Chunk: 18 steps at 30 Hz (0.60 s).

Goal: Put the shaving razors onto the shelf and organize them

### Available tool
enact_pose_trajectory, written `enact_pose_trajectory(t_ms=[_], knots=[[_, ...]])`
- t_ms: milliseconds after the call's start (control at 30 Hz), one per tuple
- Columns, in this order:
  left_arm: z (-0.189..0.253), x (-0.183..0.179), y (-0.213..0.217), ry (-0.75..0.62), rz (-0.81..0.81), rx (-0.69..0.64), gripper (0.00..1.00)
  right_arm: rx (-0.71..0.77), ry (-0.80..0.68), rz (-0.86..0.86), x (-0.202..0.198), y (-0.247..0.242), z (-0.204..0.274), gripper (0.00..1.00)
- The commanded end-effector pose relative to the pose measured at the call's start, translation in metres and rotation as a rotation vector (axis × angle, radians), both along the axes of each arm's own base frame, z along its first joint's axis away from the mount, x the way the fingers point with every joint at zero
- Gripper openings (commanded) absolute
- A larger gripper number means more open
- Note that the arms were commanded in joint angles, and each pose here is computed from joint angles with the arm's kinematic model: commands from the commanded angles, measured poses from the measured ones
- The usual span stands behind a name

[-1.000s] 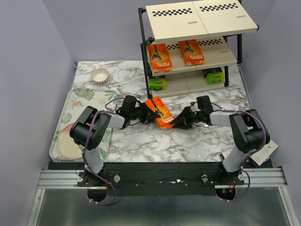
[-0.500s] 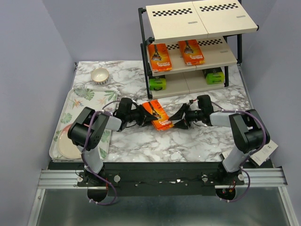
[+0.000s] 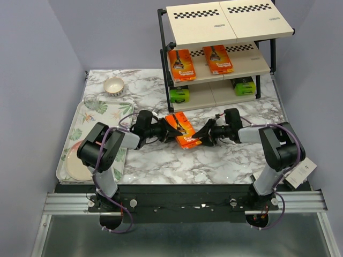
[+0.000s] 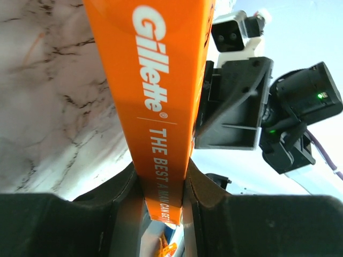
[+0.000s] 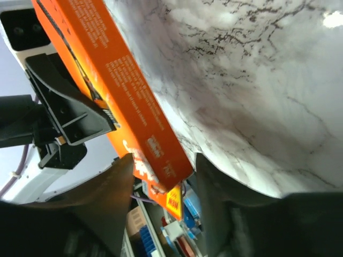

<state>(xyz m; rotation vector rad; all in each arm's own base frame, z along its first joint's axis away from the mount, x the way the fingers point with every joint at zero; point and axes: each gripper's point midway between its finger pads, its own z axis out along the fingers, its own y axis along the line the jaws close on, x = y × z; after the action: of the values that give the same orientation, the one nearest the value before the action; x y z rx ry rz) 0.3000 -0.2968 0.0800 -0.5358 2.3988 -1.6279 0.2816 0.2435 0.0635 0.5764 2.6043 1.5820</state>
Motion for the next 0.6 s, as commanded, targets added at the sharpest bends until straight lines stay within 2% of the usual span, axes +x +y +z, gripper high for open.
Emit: enact_pose_trajectory(t_ms=[0, 100, 167, 200, 233, 267, 333, 433, 567], knots=[[0.031, 0.006, -0.01, -0.087, -0.036, -0.068, 0.24, 0.041, -0.027, 0.017, 0.007, 0.004, 0.007, 0.43], [0.03, 0.006, -0.011, -0.081, -0.038, -0.068, 0.24, 0.046, -0.045, 0.028, 0.005, 0.004, 0.009, 0.32], [0.026, 0.006, -0.009, -0.062, -0.03, -0.052, 0.3, 0.047, -0.065, 0.028, 0.004, 0.003, 0.013, 0.28], [0.024, 0.008, -0.007, -0.048, -0.02, -0.036, 0.38, 0.046, -0.074, 0.028, 0.003, 0.002, 0.014, 0.22], [0.022, 0.01, -0.005, -0.052, -0.017, -0.011, 0.58, 0.045, -0.111, 0.033, 0.004, 0.001, 0.021, 0.19], [0.014, 0.008, -0.001, -0.017, -0.011, 0.021, 0.66, 0.041, -0.114, 0.034, 0.002, 0.0, 0.023, 0.17], [0.019, 0.013, 0.007, -0.059, -0.009, 0.041, 0.84, 0.044, -0.135, 0.024, 0.003, -0.007, 0.03, 0.13], [0.031, 0.013, 0.018, -0.096, -0.045, 0.032, 0.9, 0.044, -0.2, 0.002, 0.01, -0.025, 0.049, 0.1], [0.039, 0.008, 0.039, -0.156, -0.093, 0.065, 0.93, 0.08, -0.251, 0.015, 0.007, -0.053, 0.075, 0.1]])
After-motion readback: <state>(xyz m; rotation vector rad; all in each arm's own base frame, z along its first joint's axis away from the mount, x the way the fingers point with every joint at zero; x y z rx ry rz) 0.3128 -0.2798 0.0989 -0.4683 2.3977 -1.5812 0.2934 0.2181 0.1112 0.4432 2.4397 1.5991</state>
